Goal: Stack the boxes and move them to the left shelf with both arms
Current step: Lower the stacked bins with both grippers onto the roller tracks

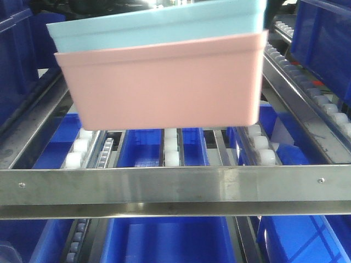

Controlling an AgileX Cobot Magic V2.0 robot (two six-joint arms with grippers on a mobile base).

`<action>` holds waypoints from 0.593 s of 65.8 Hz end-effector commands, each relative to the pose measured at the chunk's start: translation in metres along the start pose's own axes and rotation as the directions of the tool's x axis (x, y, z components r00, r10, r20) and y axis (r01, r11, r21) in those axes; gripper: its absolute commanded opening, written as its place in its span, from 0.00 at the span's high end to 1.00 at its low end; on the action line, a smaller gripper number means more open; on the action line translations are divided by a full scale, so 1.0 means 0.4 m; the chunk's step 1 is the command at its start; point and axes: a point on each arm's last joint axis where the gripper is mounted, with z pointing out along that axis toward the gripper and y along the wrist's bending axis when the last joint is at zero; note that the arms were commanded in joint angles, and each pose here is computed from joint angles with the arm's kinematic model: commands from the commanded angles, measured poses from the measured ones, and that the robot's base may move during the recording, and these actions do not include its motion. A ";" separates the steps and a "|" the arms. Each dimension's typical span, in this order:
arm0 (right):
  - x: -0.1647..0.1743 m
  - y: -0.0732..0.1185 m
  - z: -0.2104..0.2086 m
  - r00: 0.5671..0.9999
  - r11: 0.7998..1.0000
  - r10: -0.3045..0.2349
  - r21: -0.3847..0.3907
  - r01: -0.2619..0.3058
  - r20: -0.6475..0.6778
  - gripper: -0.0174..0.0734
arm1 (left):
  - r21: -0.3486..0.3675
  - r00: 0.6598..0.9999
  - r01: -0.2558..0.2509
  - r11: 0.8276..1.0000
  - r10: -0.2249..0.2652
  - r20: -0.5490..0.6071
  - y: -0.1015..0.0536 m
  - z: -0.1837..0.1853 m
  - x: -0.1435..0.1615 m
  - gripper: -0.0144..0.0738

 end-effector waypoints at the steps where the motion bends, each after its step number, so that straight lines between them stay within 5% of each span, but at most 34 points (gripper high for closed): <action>1: -0.082 0.038 -0.059 0.951 0.986 0.059 -0.164 -0.009 0.302 0.75 | 0.244 0.966 -0.013 0.970 -0.051 0.254 -0.069 -0.123 -0.070 0.84; 16: -0.085 0.043 0.008 0.950 0.992 0.002 -0.124 0.039 0.313 0.75 | 0.222 0.976 -0.007 0.975 -0.042 0.215 -0.073 -0.024 -0.059 0.84; 39: -0.090 0.010 0.068 0.950 0.994 0.015 -0.105 0.018 0.312 0.75 | 0.191 0.991 -0.008 0.982 -0.018 0.133 -0.088 0.089 -0.022 0.84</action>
